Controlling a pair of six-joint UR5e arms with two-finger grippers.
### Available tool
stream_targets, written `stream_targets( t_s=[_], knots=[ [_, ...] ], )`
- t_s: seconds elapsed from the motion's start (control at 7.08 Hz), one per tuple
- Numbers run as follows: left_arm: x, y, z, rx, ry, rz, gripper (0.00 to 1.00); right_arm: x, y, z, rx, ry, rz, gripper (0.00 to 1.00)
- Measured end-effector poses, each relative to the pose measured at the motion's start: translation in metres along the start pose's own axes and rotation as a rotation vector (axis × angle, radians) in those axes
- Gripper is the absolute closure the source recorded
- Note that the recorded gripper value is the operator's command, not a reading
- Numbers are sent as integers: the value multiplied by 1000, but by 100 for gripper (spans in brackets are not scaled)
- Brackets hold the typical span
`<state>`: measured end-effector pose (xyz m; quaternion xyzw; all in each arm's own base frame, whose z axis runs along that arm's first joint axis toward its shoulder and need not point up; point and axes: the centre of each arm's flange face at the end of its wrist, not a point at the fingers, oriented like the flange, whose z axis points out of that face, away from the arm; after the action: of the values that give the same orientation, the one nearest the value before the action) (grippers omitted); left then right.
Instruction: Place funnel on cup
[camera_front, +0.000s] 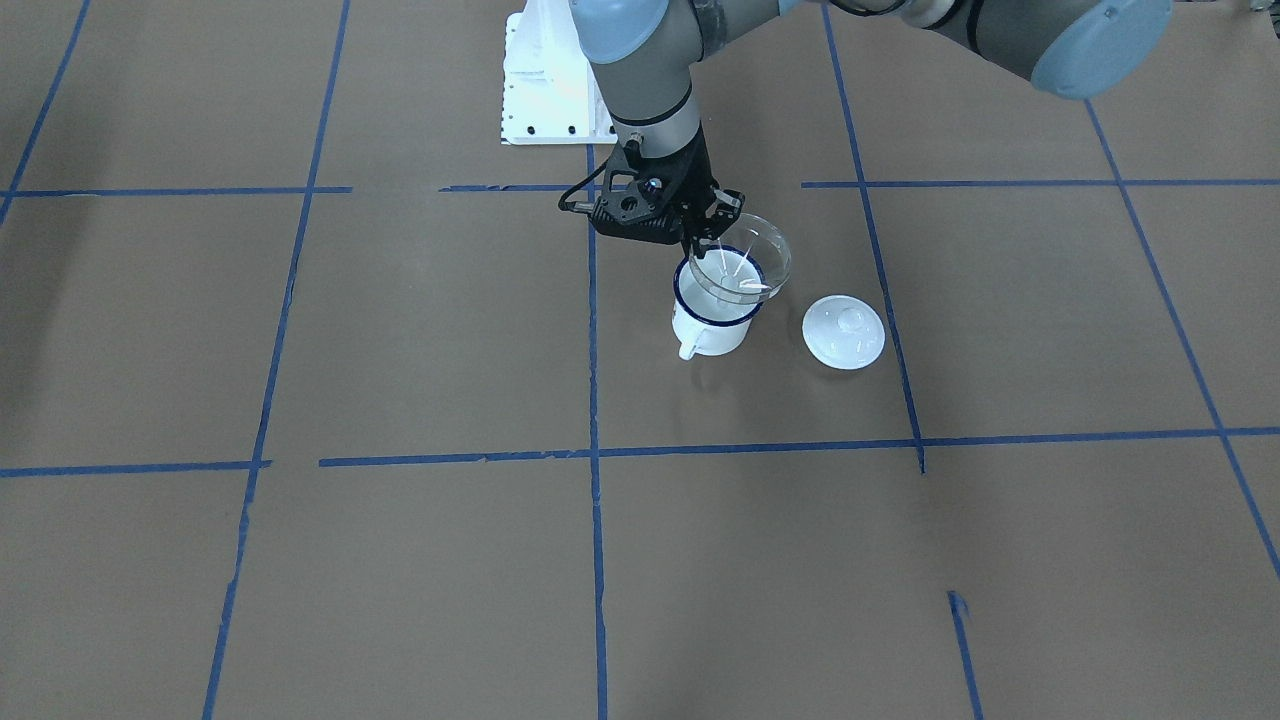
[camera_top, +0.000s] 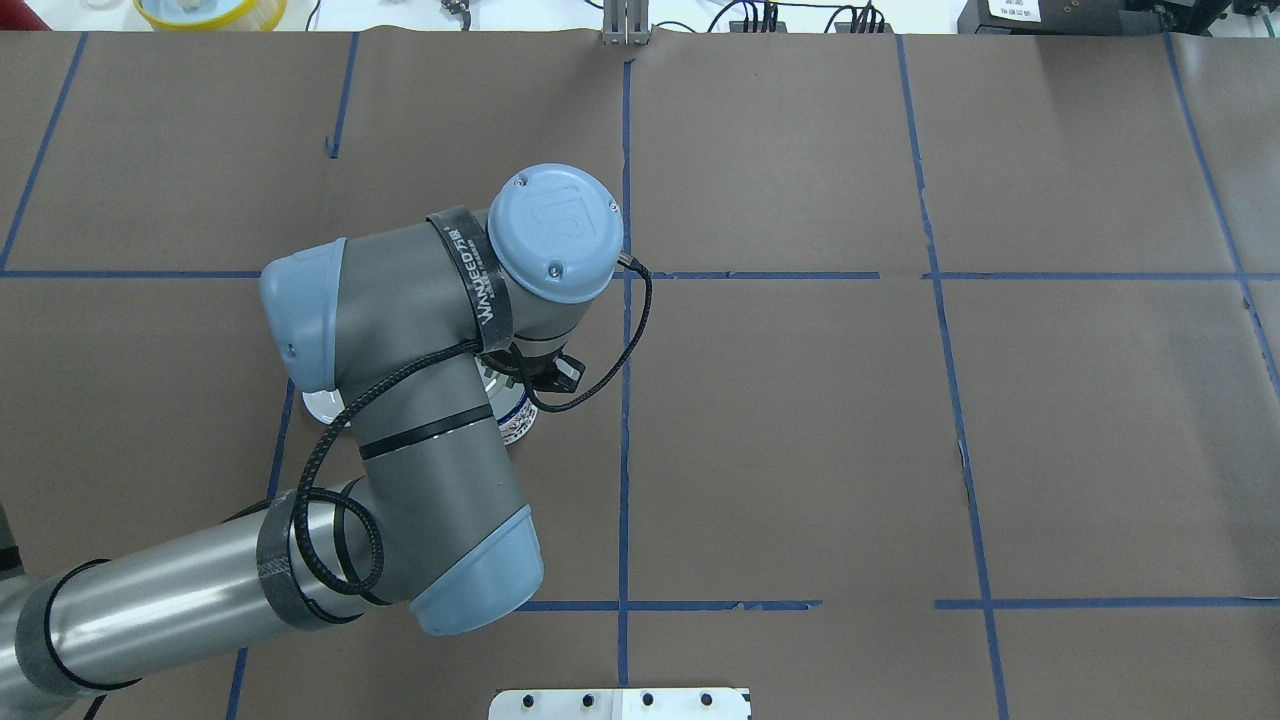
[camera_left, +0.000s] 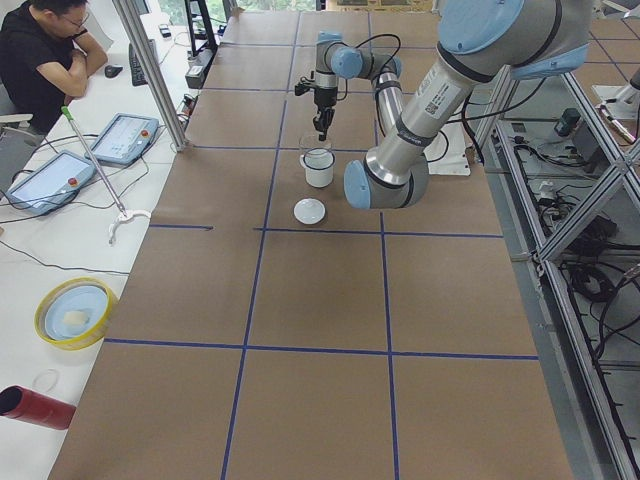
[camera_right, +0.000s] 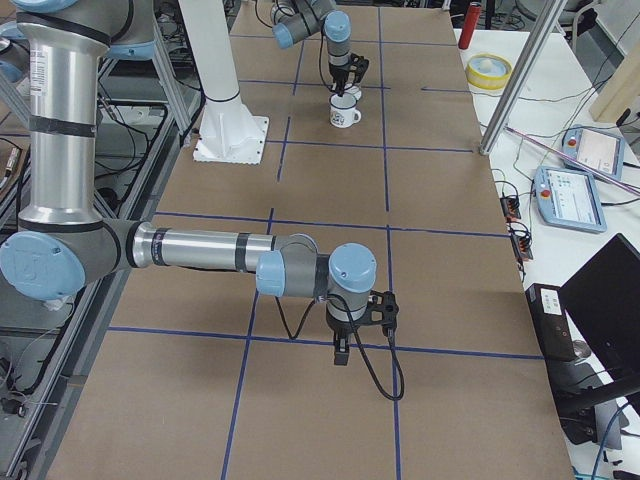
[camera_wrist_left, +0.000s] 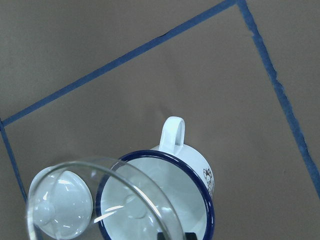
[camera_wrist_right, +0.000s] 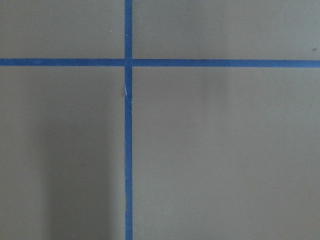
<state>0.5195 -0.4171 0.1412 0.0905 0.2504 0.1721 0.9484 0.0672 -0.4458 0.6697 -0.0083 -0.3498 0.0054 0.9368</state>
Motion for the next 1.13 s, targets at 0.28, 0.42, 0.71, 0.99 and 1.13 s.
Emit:
stream_targets(
  t_s=[0.28,0.42,0.71,0.99,1.13],
  knots=[
    [-2,4,13,15,12,-2,0,0,0,0,-1,0,1,0],
    [-3,6,12,23,17,-2,0,0,0,0,-1,0,1,0],
    [-12,11,-18,75,58,-2,0,0,0,0,-1,0,1,0],
    [-53,15,-81,206,145,-29,0,0,0,0,-1,0,1,0],
    [-81,8,-99,250,196,-57,0,0,0,1,-1,0,1,0]
  ],
)
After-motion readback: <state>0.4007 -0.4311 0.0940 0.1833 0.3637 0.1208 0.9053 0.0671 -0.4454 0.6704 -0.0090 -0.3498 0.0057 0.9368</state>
